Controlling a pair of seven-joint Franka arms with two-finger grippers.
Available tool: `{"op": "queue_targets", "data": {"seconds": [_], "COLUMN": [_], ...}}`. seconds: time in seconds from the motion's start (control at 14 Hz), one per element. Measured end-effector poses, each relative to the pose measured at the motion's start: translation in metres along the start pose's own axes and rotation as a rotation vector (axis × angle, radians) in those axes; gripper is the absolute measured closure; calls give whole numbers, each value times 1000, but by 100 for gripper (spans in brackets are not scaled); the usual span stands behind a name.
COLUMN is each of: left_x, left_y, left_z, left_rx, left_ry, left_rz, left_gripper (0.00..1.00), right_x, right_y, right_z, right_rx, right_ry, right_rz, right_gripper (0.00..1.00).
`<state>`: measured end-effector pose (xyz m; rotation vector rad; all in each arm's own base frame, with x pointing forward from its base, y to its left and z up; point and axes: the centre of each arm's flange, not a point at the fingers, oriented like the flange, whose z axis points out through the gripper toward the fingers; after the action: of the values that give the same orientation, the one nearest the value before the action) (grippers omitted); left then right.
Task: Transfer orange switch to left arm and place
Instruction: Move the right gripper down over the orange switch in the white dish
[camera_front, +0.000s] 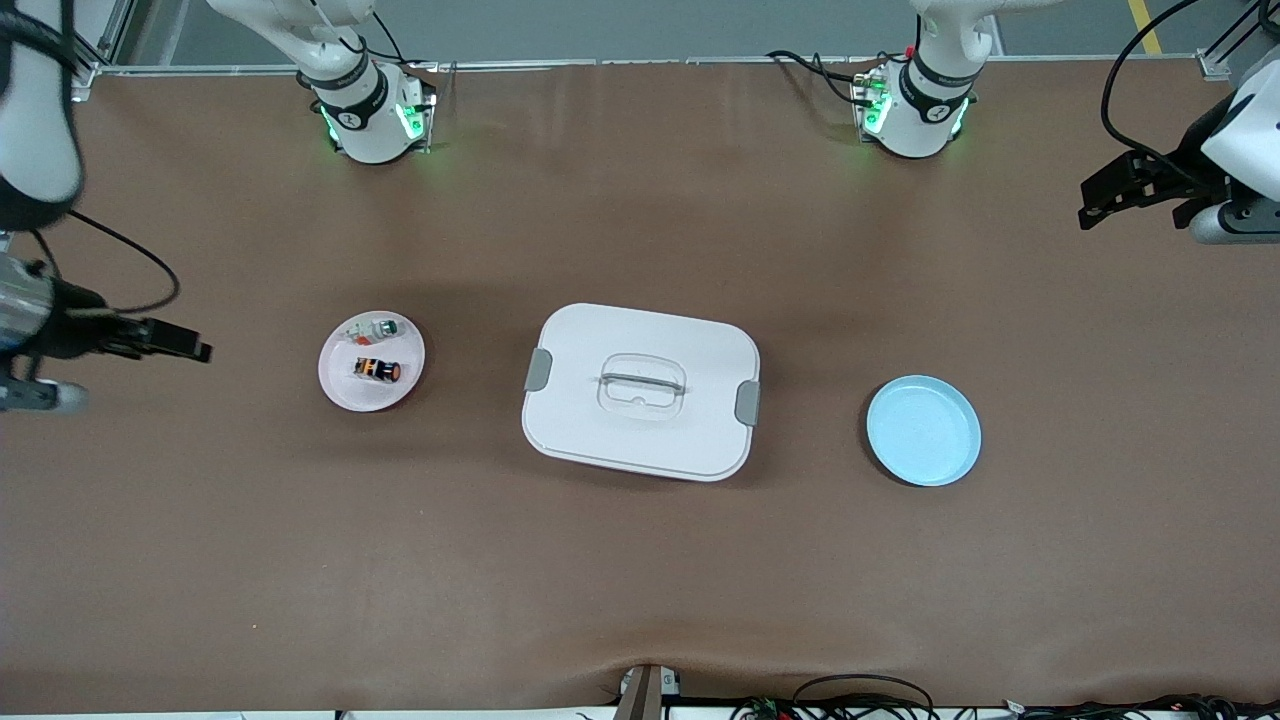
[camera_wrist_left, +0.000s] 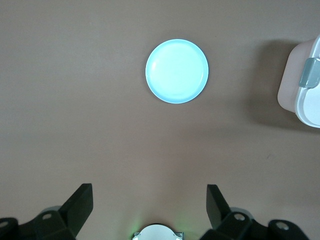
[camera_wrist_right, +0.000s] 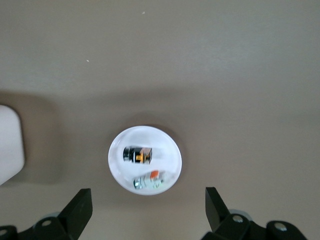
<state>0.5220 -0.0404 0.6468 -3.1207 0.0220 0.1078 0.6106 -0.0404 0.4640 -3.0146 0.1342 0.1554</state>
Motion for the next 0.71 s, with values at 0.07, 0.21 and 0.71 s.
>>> {"op": "queue_targets", "data": {"seconds": [0.07,0.21,0.71], "left_x": [0,0,0], "left_y": [0,0,0], "left_z": [0,0,-1], "left_rx": [0,0,0], "left_ry": [0,0,1], "left_rz": [0,0,0], "left_gripper": [0,0,0], "right_x": [0,-3,-31], "right_y": [-2,-8,-34], "right_z": [24,65,166], "right_rx": [-3,-9,-33], "right_ry": [5,14,46], "right_rz": [-1,-12,-59], "right_gripper": [0,0,0]}}
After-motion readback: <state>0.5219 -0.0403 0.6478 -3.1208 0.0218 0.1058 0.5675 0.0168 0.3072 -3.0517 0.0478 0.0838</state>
